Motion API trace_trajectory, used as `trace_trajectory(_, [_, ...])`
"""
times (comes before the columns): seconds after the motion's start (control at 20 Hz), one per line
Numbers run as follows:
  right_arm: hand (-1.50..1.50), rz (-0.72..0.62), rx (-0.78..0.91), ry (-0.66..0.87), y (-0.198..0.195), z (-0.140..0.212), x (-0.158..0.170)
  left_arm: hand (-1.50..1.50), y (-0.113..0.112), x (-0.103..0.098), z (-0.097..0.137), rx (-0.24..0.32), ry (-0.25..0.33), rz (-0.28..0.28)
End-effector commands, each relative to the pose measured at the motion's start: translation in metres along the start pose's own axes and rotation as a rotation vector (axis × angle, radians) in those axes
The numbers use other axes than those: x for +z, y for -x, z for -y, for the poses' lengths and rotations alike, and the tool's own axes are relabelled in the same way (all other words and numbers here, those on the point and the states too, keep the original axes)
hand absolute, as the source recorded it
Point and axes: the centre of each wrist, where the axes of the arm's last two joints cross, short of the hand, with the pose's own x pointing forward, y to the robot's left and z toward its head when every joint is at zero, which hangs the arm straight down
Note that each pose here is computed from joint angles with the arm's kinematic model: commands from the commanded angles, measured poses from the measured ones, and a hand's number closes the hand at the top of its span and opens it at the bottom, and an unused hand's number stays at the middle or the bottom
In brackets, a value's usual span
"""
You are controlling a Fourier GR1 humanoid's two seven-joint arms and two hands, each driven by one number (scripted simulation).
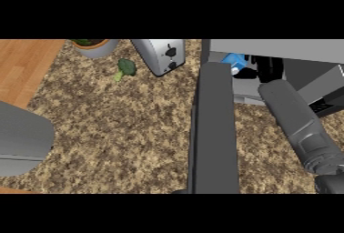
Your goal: Pick up the milk, place it into the microwave and close the microwave
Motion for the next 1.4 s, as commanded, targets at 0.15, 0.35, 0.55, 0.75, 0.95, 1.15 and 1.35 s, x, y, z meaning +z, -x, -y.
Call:
trace_trajectory(0.15, [-1.50,-0.127,0.204,0.105,0.029,0.018,0.009,-1.50,0.006,-0.005,-0.002,-0.012,0.009,-0.011])
trace_trajectory(0.35, [-1.50,-0.177,0.289,0.098,0.041,0.025,0.016,-1.50,0.001,-0.008,-0.001,-0.051,0.007,-0.001])
trace_trajectory(0.55, [-1.50,-0.058,0.201,0.026,0.022,0.007,0.015,-1.50,0.008,-0.011,-0.005,-0.040,0.006,-0.009])
trace_trajectory(0.75, [-1.50,-0.007,0.122,-0.002,0.013,0.004,0.008,-1.50,0.012,-0.019,-0.001,-0.047,0.070,-0.028])
trace_trajectory(0.95, [-1.50,0.004,0.046,-0.037,0.003,0.005,-0.004,-1.50,0.015,-0.027,0.006,-0.038,0.114,-0.029])
trace_trajectory(1.15, [-1.50,-0.011,-0.081,-0.076,0.000,-0.008,0.007,-1.50,0.024,-0.026,0.010,-0.005,0.174,-0.039])
trace_trajectory(1.35, [-1.50,-0.022,-0.192,-0.096,0.006,-0.017,0.024,-1.50,0.030,-0.030,0.017,0.018,0.234,-0.038])
